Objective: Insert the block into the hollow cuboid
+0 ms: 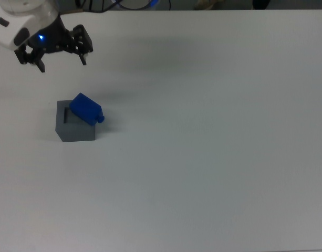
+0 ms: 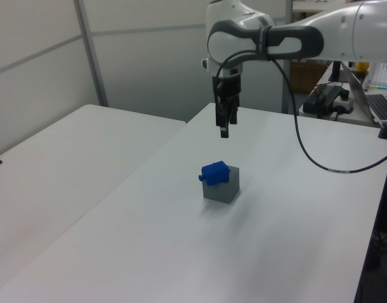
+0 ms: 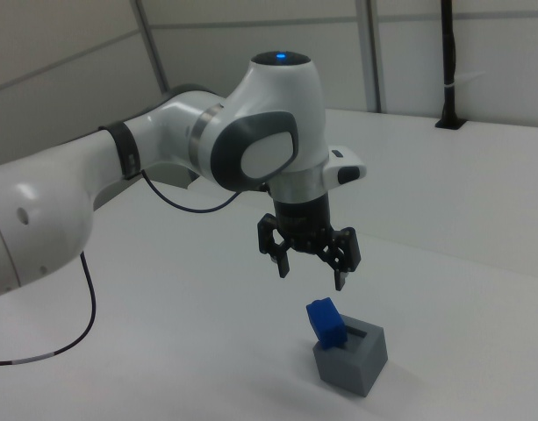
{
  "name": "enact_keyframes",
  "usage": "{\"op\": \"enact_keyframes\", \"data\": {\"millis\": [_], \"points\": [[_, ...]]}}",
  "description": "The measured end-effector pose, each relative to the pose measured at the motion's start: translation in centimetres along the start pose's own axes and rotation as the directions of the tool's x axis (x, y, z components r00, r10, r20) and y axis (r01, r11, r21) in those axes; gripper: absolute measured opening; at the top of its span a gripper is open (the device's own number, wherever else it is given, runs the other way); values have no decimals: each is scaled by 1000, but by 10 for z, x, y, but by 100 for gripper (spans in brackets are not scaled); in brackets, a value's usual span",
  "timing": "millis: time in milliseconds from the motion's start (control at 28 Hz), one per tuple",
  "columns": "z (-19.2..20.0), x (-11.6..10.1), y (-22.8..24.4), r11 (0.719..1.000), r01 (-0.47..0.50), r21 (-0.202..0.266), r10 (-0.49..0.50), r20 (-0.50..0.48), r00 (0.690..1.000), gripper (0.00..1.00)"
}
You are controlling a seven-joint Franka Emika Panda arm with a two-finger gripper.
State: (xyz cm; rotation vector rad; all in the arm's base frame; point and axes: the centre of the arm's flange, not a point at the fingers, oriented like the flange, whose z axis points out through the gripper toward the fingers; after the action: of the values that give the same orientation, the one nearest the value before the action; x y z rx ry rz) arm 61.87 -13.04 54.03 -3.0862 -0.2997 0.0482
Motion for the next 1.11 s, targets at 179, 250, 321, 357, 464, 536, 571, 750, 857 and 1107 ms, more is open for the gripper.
{"op": "enact_keyframes", "data": {"millis": [179,250,321,357,464,536,571,750,857,1107], "points": [[-18,-15,4,1000,-14,-5,14,8,1000,100],[-23,-20,8,1000,-23,-12,23,7,1000,100],[-28,-24,12,999,-33,-18,33,2,999,100],[-29,-26,15,999,-38,-19,38,1,999,100],[-30,-29,20,999,-47,-21,47,0,999,100],[-29,-29,20,999,-49,-20,49,1,999,100],[-29,-29,20,999,-48,-20,48,1,999,100],[-27,-27,15,999,-39,-16,39,8,999,100],[-30,-27,11,999,-32,-17,32,7,999,100],[-59,-46,-16,1000,-6,-21,6,-4,1000,100]]}}
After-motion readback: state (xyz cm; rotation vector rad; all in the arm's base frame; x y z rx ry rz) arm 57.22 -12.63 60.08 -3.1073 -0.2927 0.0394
